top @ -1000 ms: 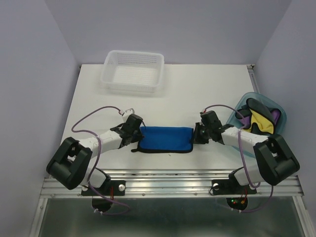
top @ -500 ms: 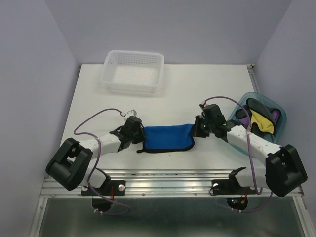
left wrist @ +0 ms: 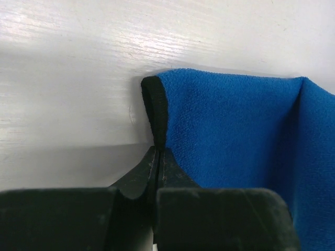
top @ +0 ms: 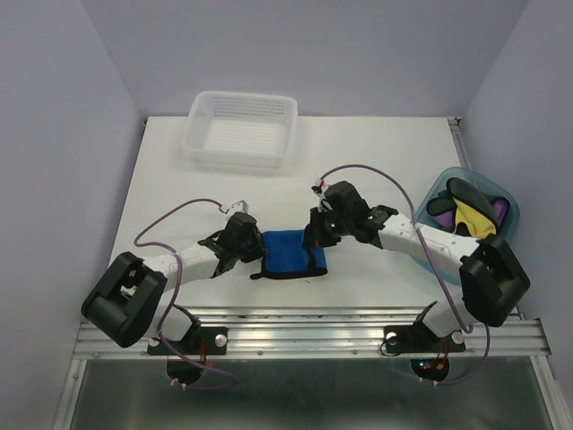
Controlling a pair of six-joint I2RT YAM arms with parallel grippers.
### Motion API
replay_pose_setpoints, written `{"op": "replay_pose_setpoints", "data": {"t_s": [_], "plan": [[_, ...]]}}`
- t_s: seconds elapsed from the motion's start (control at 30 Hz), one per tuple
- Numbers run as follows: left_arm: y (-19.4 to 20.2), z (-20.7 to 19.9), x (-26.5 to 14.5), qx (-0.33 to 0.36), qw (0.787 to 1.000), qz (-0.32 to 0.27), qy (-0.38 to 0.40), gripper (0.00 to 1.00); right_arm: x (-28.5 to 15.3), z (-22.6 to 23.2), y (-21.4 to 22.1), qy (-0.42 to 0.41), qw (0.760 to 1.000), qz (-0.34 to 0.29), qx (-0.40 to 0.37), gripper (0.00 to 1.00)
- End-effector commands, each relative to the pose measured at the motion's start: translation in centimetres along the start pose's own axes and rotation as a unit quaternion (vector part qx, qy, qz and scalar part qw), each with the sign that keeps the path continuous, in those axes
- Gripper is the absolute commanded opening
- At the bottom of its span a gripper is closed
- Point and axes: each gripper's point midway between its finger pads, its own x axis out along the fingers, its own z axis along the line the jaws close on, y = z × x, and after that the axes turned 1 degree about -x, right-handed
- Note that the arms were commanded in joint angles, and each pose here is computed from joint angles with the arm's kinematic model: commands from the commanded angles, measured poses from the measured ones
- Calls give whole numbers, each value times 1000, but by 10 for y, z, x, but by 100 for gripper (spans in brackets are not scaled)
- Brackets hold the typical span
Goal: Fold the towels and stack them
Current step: Fold the towel
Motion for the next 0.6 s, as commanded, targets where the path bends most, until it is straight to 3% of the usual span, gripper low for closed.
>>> {"op": "replay_pose_setpoints", "data": {"t_s": [0.0,0.57], "plan": [[3,-5,-2,-3,1000,-1,16,0,14,38,-31,-41,998,-28,-23,1],[4,-5,-6,-3,1000,-3,20,0,83,70,-30,-76,997,18,-18,1]]}}
